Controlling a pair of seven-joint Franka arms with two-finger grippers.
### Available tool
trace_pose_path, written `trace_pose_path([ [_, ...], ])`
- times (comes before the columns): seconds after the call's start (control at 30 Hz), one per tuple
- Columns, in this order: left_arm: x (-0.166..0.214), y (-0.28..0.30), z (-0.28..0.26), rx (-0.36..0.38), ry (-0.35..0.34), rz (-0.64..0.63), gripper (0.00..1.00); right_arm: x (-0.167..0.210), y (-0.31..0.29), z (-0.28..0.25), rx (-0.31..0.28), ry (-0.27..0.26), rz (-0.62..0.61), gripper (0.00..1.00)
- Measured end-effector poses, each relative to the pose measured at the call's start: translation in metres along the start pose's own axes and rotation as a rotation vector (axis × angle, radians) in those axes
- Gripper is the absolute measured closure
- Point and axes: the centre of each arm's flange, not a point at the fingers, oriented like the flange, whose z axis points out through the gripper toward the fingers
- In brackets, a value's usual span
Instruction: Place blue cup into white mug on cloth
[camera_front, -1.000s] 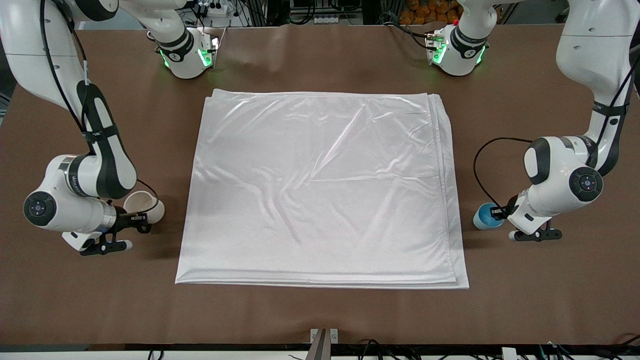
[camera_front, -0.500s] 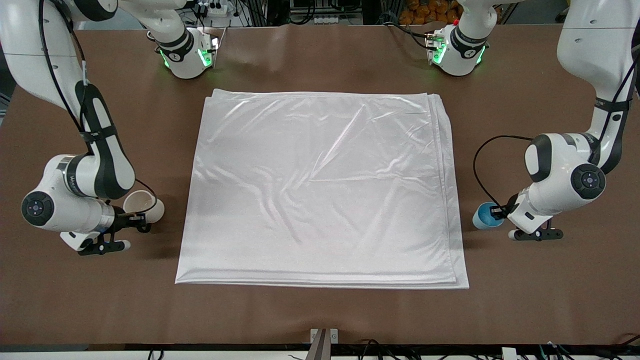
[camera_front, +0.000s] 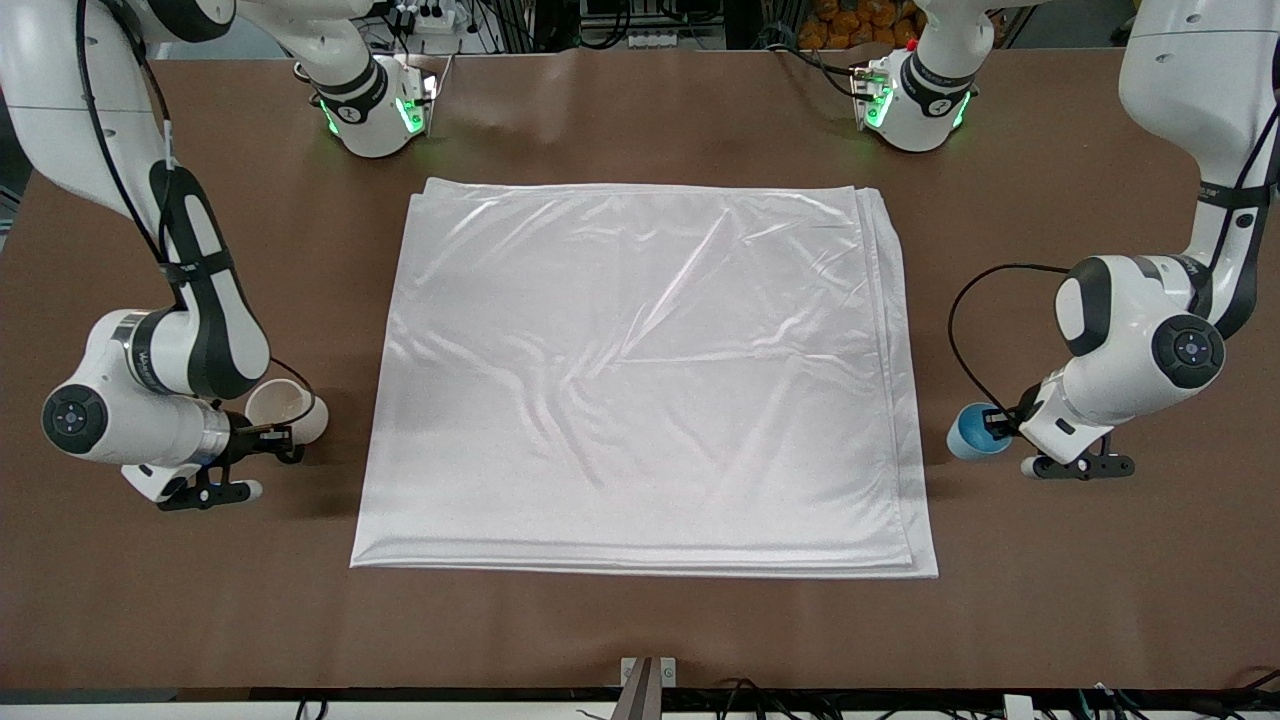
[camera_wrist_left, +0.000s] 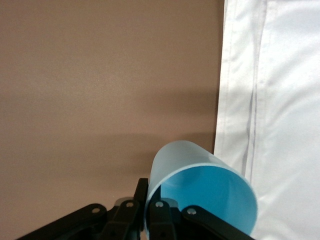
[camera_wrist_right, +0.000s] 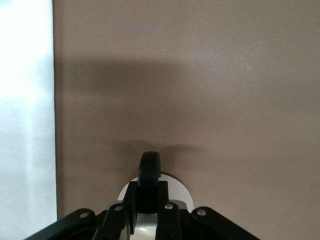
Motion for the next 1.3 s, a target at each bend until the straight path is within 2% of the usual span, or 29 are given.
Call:
trace_pose_path([
  [0.17, 0.003, 0.001, -0.012, 0.001, -0.008, 0.002, 0.95, 0.004, -0.012, -0.009, 0.006, -0.017, 0.027, 0.81],
  [0.37, 0.009, 0.005, -0.031, 0.000, -0.016, 0.009, 0.95, 0.008, -0.045, -0.026, 0.032, -0.069, 0.114, 0.81],
  [0.53, 0.015, 0.013, -0.050, -0.004, -0.019, 0.020, 0.95, 0.014, -0.089, -0.035, 0.069, -0.075, 0.198, 0.81],
  [0.97, 0.019, 0.043, -0.106, -0.017, 0.015, 0.070, 0.95, 0.011, -0.214, -0.048, 0.106, -0.092, 0.431, 0.81],
  [1.1, 0.017, 0.057, -0.115, -0.024, 0.017, 0.091, 0.95, 0.009, -0.238, -0.049, 0.107, -0.085, 0.478, 0.81],
  [1.3, 0.014, 0.080, -0.132, -0.035, 0.005, 0.099, 0.95, 0.008, -0.275, -0.051, 0.124, -0.042, 0.558, 0.81],
])
